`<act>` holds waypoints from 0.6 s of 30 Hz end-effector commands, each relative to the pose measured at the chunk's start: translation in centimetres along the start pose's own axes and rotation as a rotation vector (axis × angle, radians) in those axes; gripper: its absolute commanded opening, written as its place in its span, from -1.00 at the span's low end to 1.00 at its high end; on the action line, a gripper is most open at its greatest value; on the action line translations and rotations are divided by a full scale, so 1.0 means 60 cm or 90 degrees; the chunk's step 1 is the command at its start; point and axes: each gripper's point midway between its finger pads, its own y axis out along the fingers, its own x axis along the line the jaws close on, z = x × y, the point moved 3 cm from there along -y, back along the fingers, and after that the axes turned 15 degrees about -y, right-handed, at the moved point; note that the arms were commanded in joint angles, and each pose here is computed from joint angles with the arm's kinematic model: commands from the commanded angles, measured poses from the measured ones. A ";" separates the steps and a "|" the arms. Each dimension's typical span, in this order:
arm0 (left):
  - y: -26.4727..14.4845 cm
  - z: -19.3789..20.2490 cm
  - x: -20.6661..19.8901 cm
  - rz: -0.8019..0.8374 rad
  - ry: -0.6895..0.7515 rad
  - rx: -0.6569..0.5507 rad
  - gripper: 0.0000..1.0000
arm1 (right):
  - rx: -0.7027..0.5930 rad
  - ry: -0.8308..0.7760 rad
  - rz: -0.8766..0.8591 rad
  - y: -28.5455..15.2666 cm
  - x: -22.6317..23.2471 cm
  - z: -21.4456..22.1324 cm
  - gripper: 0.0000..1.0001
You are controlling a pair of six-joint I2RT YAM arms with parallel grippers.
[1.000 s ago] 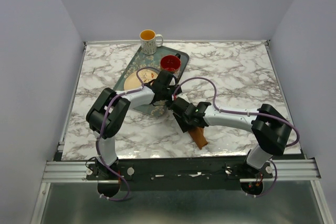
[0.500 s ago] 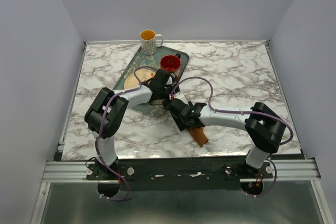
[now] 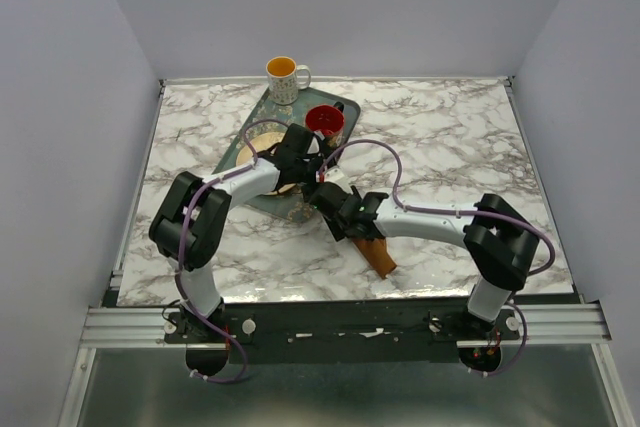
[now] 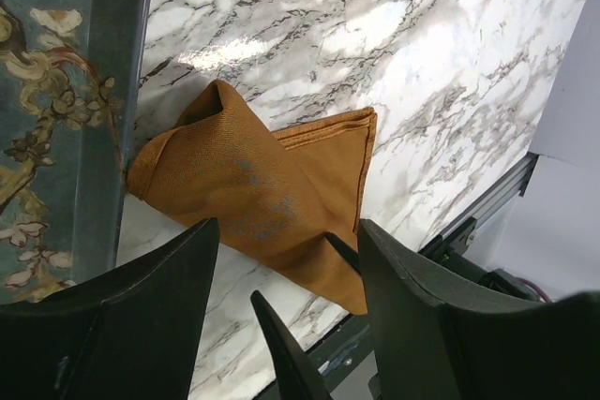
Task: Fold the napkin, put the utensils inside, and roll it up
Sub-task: Roll the napkin with the utensil
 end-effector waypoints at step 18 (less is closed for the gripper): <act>-0.058 -0.105 -0.066 0.038 0.044 -0.158 0.17 | 0.005 0.016 -0.054 -0.036 -0.012 0.076 0.44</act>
